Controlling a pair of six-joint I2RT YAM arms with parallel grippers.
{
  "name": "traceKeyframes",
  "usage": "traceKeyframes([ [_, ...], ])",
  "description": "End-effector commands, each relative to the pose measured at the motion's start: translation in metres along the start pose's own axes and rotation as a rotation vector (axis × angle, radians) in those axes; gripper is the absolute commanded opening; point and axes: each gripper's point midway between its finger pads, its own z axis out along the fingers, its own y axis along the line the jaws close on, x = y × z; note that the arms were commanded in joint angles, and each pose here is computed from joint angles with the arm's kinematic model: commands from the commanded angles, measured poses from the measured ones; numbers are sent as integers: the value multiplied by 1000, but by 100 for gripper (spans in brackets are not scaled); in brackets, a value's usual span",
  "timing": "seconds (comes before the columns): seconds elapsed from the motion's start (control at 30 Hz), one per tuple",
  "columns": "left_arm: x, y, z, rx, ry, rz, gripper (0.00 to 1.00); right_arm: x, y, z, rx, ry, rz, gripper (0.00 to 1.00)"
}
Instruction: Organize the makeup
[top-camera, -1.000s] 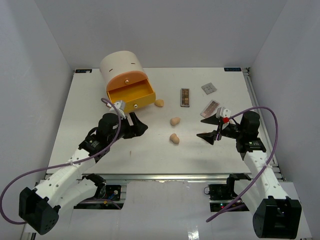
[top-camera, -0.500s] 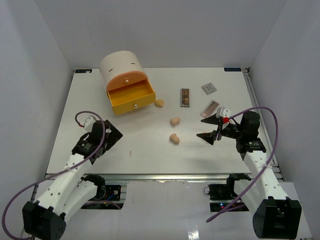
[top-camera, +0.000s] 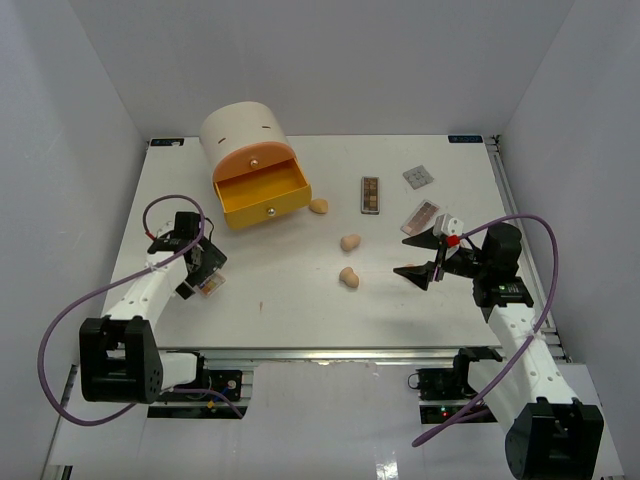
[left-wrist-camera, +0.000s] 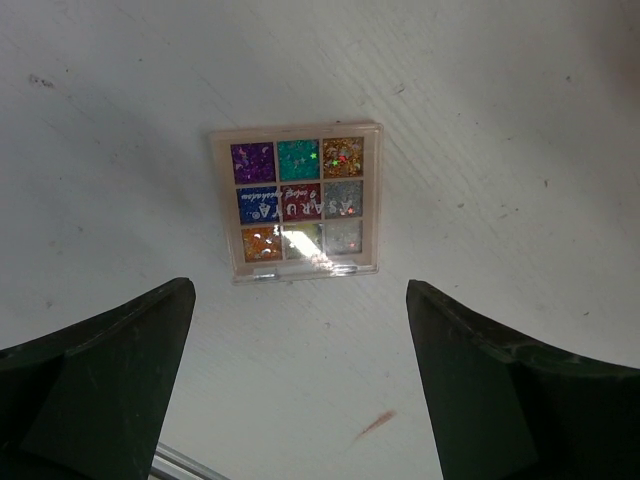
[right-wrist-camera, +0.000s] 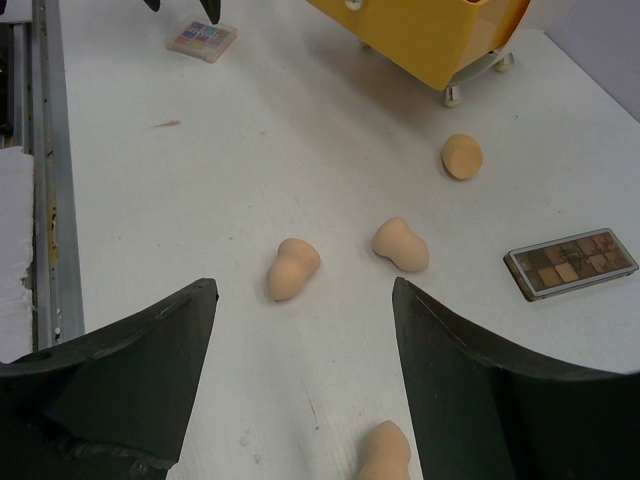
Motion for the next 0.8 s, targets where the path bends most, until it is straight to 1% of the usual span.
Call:
traceKeyframes([
  [0.0,-13,-9,2,15,-12,24,98,-18,-4,-2,3,-23,-51,77],
  [0.27,-3,2,21,-28,30,30,98,-16,-4,-2,5,-20,-46,77],
  [0.47,-3,-3,32,-40,60,38,98,-15,-5,-2,6,-18,-44,77],
  [0.57,-6,5,39,-59,80,1,98,-15,-5,-2,6,-18,-44,77],
  [0.77,-3,12,45,-86,99,7,98,-15,-4,-2,5,-19,-44,77],
])
